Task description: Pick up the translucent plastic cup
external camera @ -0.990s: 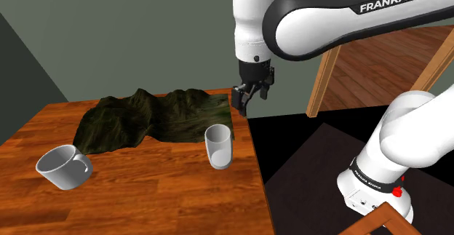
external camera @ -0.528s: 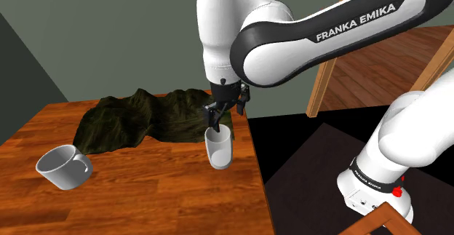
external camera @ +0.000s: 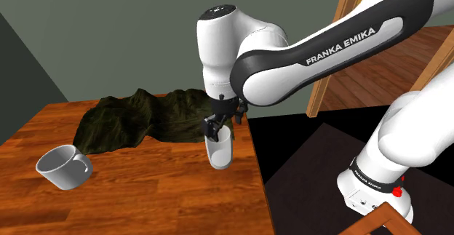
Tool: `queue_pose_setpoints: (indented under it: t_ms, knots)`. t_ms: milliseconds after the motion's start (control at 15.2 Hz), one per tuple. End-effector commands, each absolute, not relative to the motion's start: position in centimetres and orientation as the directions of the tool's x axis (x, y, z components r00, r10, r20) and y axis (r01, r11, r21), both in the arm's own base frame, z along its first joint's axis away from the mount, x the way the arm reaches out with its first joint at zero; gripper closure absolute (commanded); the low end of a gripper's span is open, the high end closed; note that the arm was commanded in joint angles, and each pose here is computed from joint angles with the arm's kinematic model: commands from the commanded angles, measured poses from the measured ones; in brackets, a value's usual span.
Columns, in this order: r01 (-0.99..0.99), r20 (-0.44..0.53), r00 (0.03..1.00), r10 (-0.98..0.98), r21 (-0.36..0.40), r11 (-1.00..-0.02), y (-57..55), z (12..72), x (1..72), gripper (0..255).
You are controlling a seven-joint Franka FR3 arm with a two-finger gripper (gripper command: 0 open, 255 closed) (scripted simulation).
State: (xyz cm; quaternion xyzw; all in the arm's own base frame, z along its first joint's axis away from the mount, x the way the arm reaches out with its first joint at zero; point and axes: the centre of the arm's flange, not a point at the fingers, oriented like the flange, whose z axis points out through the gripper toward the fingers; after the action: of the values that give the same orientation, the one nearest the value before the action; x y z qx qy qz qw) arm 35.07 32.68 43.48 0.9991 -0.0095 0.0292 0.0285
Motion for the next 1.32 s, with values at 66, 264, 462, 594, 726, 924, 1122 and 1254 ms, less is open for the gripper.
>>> queue_pose_setpoints:
  t_ms: [66,264,462,594,726,924,1122,1254]
  knots:
    - [-0.021,0.059,0.998,-0.017,0.056,-0.998,32.6,43.3,35.1,255]
    - [-0.021,0.059,0.998,-0.017,0.056,-0.998,32.6,43.3,35.1,255]
    - [-0.021,0.059,0.998,-0.017,0.056,-0.998,32.6,43.3,35.1,255]
    - [-0.021,0.059,0.998,-0.017,0.056,-0.998,32.7,43.3,35.1,255]
    - [-0.021,0.059,0.998,-0.017,0.056,-0.998,32.7,44.3,35.1,255]
    - [-0.021,0.059,0.998,-0.017,0.056,-0.998,32.7,45.9,35.1,255]
    - [-0.021,0.059,0.998,-0.017,0.056,-0.998,32.7,47.5,35.1,255]
    - [-0.021,0.059,0.998,-0.017,0.056,-0.998,32.7,48.6,35.1,255]
